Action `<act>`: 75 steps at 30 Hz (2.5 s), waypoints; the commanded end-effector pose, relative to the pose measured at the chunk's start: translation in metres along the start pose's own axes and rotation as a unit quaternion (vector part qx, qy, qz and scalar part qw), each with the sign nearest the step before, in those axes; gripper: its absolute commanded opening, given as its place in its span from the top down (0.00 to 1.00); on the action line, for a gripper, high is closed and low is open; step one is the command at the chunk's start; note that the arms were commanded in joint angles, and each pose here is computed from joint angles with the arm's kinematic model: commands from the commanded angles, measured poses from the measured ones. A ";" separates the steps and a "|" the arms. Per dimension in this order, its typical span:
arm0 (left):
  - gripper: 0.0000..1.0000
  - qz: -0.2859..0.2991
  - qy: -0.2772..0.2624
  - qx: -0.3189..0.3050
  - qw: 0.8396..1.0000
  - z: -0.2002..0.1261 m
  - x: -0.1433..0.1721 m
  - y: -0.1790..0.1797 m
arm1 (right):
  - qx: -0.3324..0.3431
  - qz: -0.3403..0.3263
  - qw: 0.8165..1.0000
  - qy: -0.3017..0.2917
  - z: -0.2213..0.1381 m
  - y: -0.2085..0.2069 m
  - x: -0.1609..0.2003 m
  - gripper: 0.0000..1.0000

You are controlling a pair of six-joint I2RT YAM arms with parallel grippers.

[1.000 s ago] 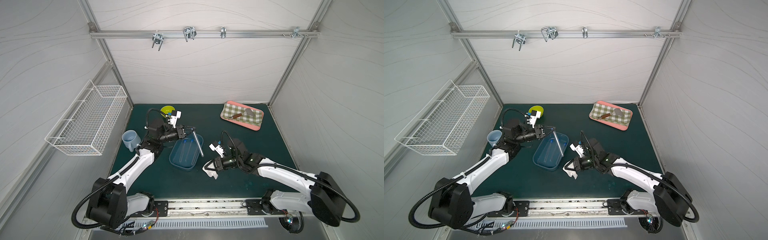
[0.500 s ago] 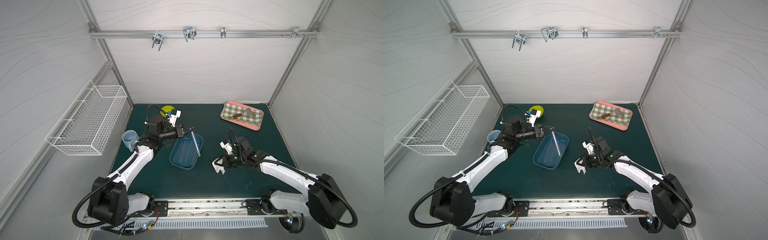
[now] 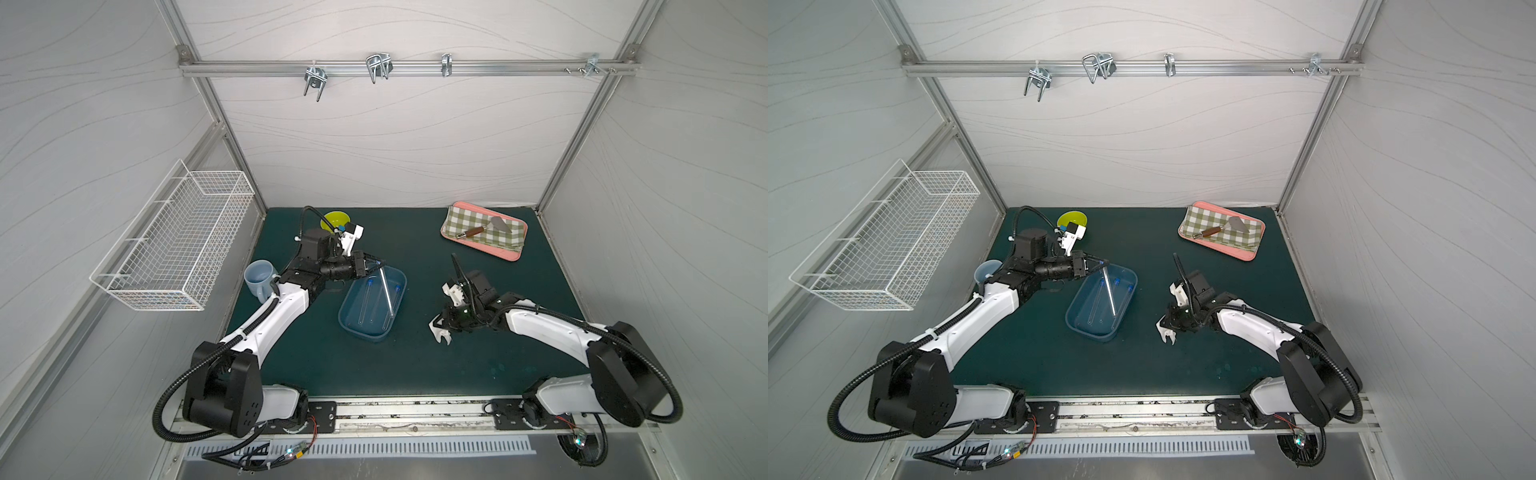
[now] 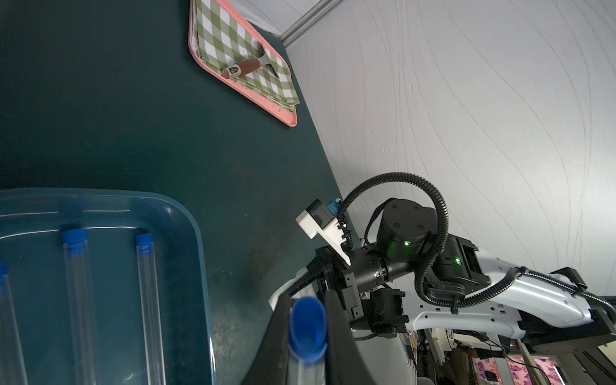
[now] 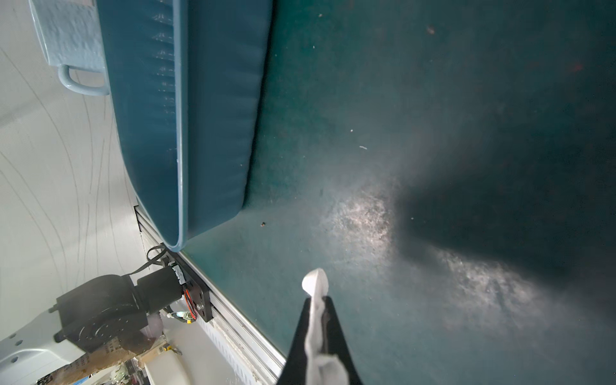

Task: Wipe the exteriors of test tubes
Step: Place the test tube in the storage box.

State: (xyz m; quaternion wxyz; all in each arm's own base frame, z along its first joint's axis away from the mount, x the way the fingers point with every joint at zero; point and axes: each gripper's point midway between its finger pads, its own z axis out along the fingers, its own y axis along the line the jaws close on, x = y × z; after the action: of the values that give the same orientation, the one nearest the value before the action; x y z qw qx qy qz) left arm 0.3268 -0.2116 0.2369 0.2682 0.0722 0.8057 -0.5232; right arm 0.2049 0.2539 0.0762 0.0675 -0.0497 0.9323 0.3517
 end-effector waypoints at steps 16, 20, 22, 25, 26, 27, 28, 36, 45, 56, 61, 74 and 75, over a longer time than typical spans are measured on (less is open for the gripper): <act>0.94 0.045 0.055 -0.131 0.989 0.011 -0.010 0.070 | 0.002 -0.007 1.000 0.009 0.006 -0.003 -0.004 1.00; 0.94 0.048 0.075 -0.167 0.982 0.025 -0.006 0.096 | 0.021 -0.009 1.000 0.007 0.009 -0.006 -0.012 1.00; 0.93 0.060 0.102 -0.181 0.976 0.039 0.002 0.105 | 0.033 -0.008 0.999 0.011 0.012 -0.009 -0.015 1.00; 0.91 0.074 0.135 -0.199 0.968 0.057 0.016 0.116 | 0.042 -0.004 0.999 0.012 0.019 -0.014 -0.019 1.00; 0.90 0.073 0.139 -0.205 0.966 0.060 0.019 0.121 | 0.045 -0.003 0.999 0.012 0.020 -0.015 -0.020 1.00; 0.90 0.068 0.144 -0.211 0.964 0.064 0.022 0.128 | 0.052 -0.002 0.999 0.012 0.022 -0.018 -0.022 1.00; 0.89 0.063 0.148 -0.214 0.964 0.067 0.025 0.133 | 0.057 -0.001 0.998 0.012 0.023 -0.019 -0.023 1.00; 0.72 0.054 0.166 -0.232 0.957 0.080 0.039 0.152 | 0.077 0.004 0.997 0.018 0.034 -0.025 -0.030 0.89; 0.41 0.069 0.114 -0.251 0.959 0.065 0.023 0.138 | 0.135 0.001 0.991 0.016 0.030 -0.039 -0.040 0.59; 0.00 0.091 -0.060 -0.329 0.938 -0.023 -0.014 0.112 | 0.192 -0.055 0.979 -0.030 -0.019 -0.027 -0.064 0.01; 0.00 0.107 -0.135 -0.396 0.902 -0.079 -0.021 0.114 | 0.238 -0.093 0.966 -0.039 -0.038 -0.030 -0.070 0.01; 0.00 0.126 -0.210 -0.502 0.829 -0.143 -0.003 0.137 | 0.314 -0.223 0.922 -0.030 -0.039 -0.029 -0.059 0.01; 0.00 0.125 -0.214 -0.512 0.823 -0.148 -0.002 0.139 | 0.293 -0.223 0.929 -0.035 -0.037 -0.025 -0.059 0.01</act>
State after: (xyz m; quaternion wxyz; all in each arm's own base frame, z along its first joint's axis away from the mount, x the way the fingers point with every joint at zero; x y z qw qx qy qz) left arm 0.3250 -0.0387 0.1538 0.4547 -0.0647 0.8873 -0.0410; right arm 0.2637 0.2218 0.0879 0.1679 -0.2010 0.9635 0.0556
